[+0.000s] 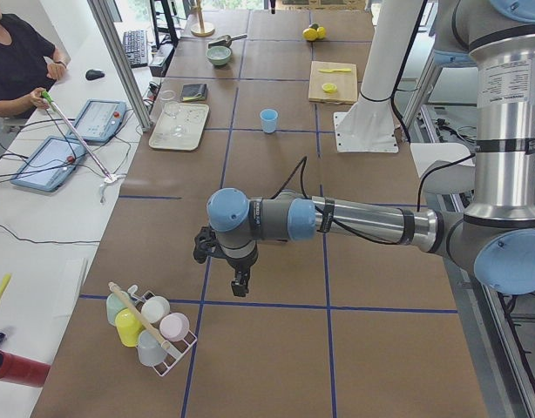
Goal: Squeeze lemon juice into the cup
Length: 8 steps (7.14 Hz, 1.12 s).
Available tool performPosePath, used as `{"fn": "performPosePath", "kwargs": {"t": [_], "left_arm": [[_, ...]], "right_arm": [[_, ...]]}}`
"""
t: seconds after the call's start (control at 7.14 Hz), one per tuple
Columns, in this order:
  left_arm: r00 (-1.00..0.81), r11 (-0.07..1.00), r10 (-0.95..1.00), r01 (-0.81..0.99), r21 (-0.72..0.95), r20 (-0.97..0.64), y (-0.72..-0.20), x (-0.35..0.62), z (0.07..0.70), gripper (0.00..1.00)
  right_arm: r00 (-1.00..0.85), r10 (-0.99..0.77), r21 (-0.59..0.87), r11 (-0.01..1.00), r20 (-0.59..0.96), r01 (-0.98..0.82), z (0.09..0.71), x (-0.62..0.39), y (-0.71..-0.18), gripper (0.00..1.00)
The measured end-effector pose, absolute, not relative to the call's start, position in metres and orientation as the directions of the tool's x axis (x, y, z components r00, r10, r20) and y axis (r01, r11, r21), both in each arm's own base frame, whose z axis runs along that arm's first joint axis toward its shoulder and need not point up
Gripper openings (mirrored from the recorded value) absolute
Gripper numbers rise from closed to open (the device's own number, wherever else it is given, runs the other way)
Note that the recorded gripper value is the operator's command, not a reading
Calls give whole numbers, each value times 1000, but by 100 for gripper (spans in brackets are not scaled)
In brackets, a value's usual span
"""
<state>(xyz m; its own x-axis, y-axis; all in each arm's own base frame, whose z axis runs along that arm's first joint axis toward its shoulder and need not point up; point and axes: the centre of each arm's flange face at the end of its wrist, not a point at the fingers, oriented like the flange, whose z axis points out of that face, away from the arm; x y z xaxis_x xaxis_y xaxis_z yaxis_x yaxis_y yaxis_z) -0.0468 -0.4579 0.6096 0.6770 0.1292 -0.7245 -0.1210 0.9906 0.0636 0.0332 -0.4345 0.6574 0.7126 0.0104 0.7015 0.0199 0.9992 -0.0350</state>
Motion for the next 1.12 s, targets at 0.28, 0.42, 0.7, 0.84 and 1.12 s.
{"fn": "performPosePath", "kwargs": {"t": [0.28, 0.42, 0.7, 0.84, 1.12], "left_arm": [[680, 989, 143, -122, 81, -719, -463, -47, 602, 100], [680, 988, 150, -123, 90, -717, -466, -47, 599, 100], [679, 987, 157, -123, 99, -718, -467, -46, 596, 100], [677, 988, 156, -121, 100, -719, -466, -47, 595, 100], [677, 987, 159, -120, 106, -719, -466, -47, 592, 100]], "right_arm": [[710, 10, -34, 999, 704, 20, 656, 33, -435, 100], [709, 10, -34, 999, 705, 20, 656, 33, -435, 100], [709, 9, -33, 999, 706, 21, 656, 33, -435, 100], [707, 5, -30, 999, 708, 22, 655, 32, -435, 100], [690, -28, -2, 999, 723, 42, 648, 24, -436, 100]]}}
